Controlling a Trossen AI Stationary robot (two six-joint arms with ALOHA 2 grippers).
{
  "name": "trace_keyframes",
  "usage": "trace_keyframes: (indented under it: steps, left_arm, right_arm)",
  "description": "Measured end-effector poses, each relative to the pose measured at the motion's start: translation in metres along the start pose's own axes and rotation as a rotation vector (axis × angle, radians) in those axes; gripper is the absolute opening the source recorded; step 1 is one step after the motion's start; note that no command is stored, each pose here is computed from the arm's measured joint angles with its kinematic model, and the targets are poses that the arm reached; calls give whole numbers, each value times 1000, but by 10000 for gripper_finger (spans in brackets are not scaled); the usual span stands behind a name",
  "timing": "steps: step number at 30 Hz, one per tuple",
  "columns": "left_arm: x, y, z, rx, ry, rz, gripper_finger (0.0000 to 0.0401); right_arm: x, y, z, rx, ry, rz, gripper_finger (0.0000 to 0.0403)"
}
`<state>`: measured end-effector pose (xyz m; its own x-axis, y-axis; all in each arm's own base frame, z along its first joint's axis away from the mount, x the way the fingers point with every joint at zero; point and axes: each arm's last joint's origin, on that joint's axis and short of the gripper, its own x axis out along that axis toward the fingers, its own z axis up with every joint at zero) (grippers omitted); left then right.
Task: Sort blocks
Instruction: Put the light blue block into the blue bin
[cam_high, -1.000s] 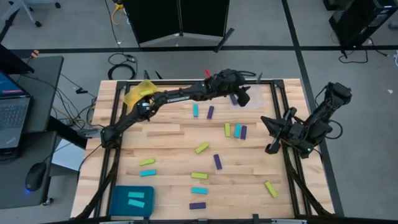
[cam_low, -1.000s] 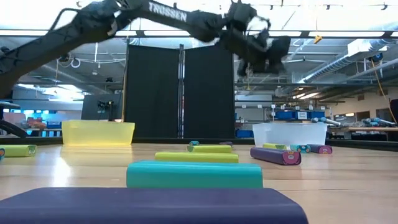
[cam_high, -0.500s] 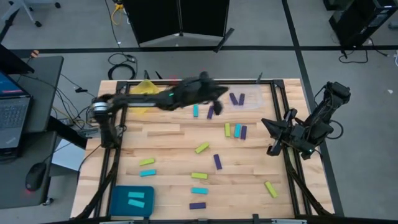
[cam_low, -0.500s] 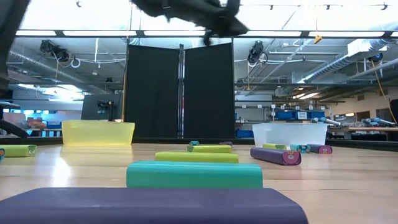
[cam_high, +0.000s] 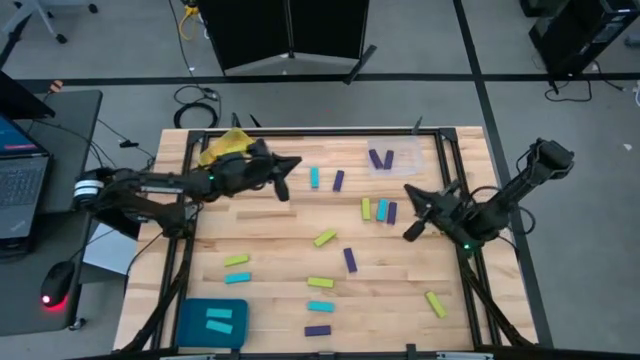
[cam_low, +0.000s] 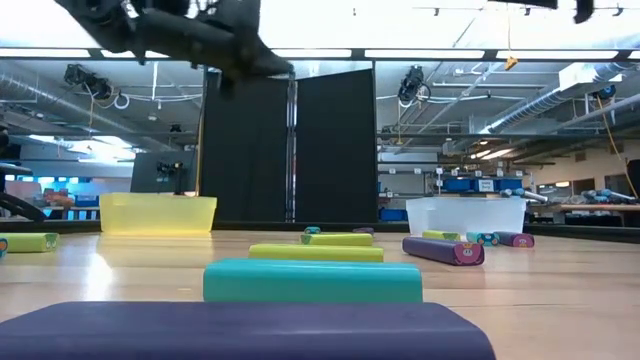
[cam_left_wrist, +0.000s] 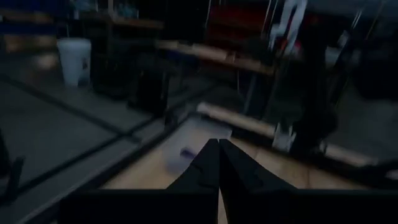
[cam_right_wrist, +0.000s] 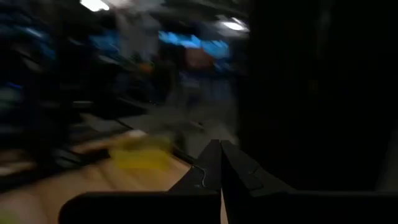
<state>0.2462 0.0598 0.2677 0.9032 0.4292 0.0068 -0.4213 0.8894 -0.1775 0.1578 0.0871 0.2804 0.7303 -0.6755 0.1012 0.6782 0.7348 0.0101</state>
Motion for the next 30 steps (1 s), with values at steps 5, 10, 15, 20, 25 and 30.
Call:
trace_keyframes:
  steps: [5, 10, 15, 20, 25, 30]
  left_arm:
    - [-23, 3, 13, -13, -99, -25, 7]
    - [-38, 2, 24, -25, -120, -117, 7]
    - [-51, 6, 25, -54, -57, -56, 7]
    - [-63, 11, 28, -48, -36, 33, 7]
    - [-79, 13, 38, -35, -73, 30, 7]
    - [-96, 17, 45, -9, -92, 52, 7]
  right_arm:
    - [26, 20, -19, 37, -126, 226, 8]
    - [70, 35, -35, 25, -52, 239, 8]
    - [129, 40, -43, 34, 182, 252, 7]
    - [188, 25, -52, 104, 474, 163, 8]
    - [237, 12, -76, 174, 644, 72, 16]
    - [273, 21, -104, 142, 731, 18, 42]
